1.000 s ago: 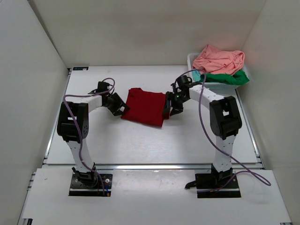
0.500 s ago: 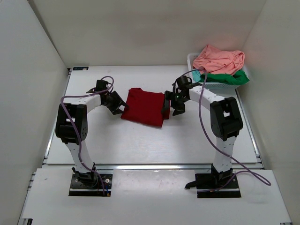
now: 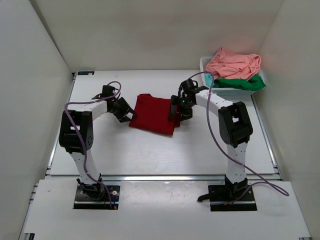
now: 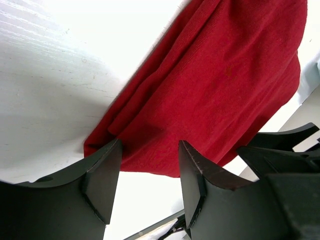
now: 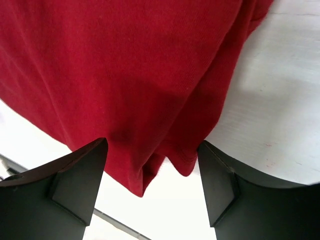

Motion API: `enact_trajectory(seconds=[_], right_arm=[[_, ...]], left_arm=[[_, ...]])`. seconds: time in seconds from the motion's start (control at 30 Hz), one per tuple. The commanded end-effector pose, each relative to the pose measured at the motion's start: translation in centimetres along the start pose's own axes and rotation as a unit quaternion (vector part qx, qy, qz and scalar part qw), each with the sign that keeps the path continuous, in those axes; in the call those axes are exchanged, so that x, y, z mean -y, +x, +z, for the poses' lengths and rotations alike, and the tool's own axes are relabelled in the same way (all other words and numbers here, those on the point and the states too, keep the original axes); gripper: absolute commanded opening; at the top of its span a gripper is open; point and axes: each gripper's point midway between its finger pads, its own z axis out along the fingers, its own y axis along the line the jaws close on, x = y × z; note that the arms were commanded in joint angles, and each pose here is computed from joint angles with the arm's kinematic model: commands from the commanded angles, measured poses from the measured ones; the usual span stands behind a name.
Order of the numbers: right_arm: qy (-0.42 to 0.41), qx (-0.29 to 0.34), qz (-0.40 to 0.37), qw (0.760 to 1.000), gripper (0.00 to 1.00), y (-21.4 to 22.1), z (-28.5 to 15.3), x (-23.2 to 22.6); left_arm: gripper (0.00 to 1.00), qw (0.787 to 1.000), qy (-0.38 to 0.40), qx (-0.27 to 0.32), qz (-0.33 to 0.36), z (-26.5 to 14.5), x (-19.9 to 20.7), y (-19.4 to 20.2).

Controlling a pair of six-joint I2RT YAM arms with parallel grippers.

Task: Fold and stack the t-shirts
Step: Put the neatly folded tshirt into the corner of the board with the left arm

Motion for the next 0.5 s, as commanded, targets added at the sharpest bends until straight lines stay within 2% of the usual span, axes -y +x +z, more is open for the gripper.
enact_trajectory(seconds=[0.0, 0.27, 0.4, 0.47], right_arm=[[0.028, 0.019, 0.006, 0.999, 0.70, -1.3, -0.5, -0.1], [0.013, 0.012, 0.008, 1.000, 0.65, -1.2, 0.3, -0.7], [-0.032, 0.001, 0.006, 0.999, 0.63, -0.9, 1.5, -2.2], [-0.059, -0.001, 0.016, 0.998, 0.57, -0.9, 1.9, -3.1]], left_arm=[[0.60, 0.999, 0.024, 0.013, 0.018, -1.7, 1.4, -0.3], [0.59, 1.000, 0.019, 0.010, 0.014, -1.5, 1.1, -0.4], [0.59, 1.000, 0.022, 0.011, 0.018, -1.7, 1.3, -0.4], [0.59, 1.000, 0.020, 0.010, 0.017, -1.4, 1.2, -0.4]])
